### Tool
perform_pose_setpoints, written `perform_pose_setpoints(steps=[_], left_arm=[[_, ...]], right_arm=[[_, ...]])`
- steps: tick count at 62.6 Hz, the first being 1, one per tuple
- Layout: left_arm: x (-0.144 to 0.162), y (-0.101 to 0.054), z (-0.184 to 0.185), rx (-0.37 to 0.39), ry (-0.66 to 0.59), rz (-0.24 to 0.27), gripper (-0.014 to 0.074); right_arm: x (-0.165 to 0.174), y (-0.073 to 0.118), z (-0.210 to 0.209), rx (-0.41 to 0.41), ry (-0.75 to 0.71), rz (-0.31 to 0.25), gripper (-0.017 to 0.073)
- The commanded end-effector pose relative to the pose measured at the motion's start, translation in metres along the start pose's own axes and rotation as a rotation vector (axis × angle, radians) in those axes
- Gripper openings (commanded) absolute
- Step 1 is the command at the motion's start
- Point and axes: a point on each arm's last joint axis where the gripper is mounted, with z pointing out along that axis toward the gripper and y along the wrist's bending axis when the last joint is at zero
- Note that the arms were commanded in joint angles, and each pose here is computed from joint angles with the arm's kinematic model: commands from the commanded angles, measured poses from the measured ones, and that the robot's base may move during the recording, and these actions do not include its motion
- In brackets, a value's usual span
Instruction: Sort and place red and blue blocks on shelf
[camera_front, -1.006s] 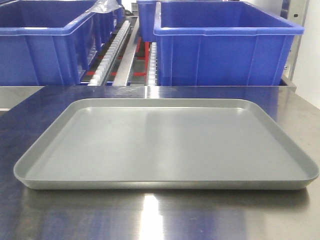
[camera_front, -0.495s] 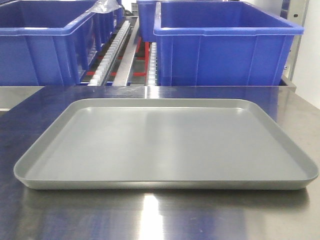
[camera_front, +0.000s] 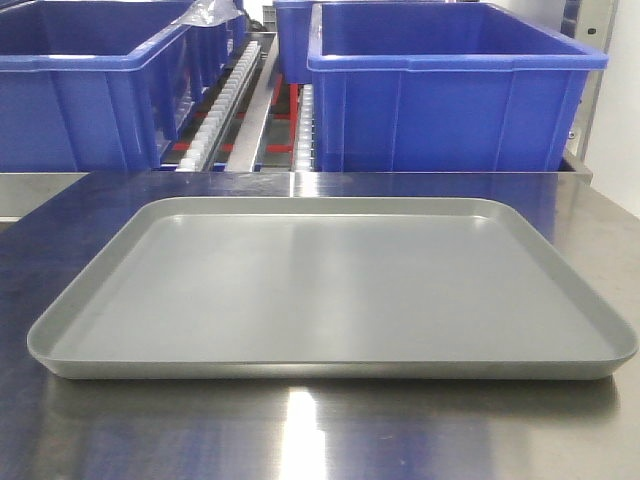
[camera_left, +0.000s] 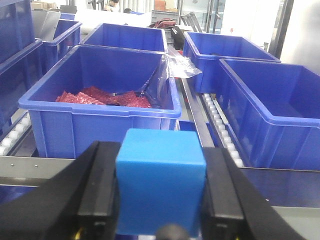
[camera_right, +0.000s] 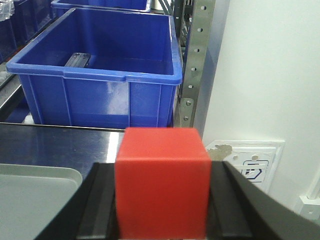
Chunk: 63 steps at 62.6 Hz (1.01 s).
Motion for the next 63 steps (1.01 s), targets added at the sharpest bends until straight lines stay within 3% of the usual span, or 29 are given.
perform_pose_setpoints(steps=[1, 63], left_arm=[[-0.0172, -0.0006, -0.0011, 0.000, -0.116, -0.013, 0.0125], [-0.0172, -0.0006, -0.0011, 0.000, -0.116, -0.013, 0.0125]], right_arm=[[-0.0181, -0.0003, -0.0016, 0.004, -0.121, -0.011, 0.0048], [-0.0181, -0.0003, -0.0016, 0.004, -0.121, -0.011, 0.0048]])
